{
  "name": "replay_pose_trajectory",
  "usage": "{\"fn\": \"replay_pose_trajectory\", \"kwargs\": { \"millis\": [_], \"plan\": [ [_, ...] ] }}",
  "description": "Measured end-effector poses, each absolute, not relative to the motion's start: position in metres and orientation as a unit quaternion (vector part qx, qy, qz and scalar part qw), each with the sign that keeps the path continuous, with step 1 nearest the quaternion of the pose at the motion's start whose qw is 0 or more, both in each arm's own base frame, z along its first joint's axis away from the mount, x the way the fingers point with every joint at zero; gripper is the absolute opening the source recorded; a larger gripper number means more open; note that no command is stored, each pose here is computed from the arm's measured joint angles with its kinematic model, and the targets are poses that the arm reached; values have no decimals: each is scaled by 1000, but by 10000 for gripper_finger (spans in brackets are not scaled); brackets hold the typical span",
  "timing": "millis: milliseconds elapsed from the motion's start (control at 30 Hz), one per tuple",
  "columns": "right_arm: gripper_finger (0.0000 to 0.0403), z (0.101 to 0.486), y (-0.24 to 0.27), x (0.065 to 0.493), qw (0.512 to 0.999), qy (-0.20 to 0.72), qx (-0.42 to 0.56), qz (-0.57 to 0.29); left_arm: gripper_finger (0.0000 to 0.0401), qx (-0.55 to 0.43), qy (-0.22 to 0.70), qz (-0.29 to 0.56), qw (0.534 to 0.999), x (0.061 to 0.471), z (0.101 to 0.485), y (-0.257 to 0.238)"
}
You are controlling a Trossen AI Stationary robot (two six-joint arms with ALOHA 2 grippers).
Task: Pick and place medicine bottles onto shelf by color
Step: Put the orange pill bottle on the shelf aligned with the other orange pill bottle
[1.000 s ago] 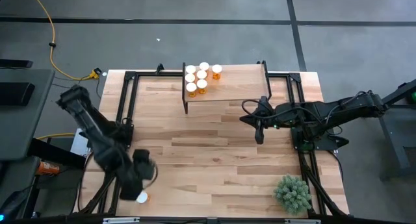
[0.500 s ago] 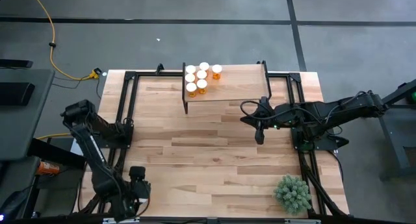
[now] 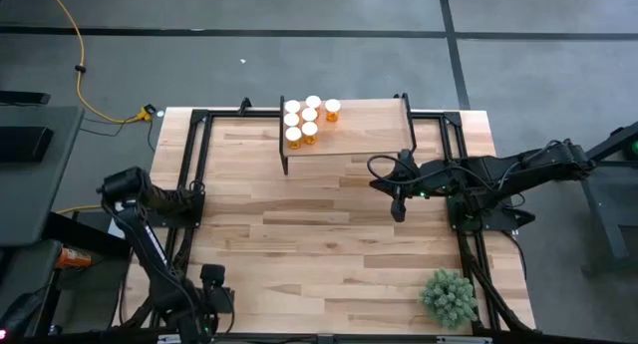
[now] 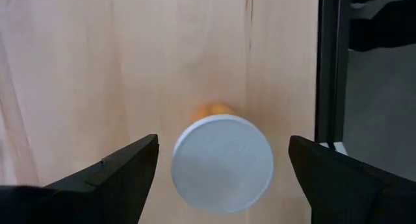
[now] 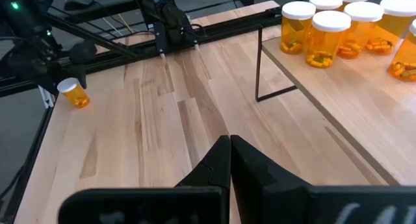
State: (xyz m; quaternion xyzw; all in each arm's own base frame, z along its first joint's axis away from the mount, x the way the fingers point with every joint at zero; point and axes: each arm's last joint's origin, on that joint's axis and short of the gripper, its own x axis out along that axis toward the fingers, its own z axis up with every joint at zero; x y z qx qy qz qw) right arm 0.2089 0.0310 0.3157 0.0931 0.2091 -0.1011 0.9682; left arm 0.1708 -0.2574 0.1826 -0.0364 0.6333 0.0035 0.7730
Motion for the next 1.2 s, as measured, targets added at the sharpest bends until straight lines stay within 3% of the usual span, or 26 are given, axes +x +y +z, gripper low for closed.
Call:
{"fn": "replay_pose_trajectory", "kwargs": {
  "millis": [400, 833, 1200],
  "plan": [
    [0, 316, 31, 209, 968, 209, 93, -101, 328, -15, 641, 10, 767, 172, 169, -261],
    [0, 315, 31, 209, 968, 211, 92, -101, 244, -3, 641, 8, 767, 172, 169, -260],
    [0, 315, 31, 209, 968, 211, 92, -101, 197, -4, 638, 2, 770, 173, 175, -257]
  ]
}}
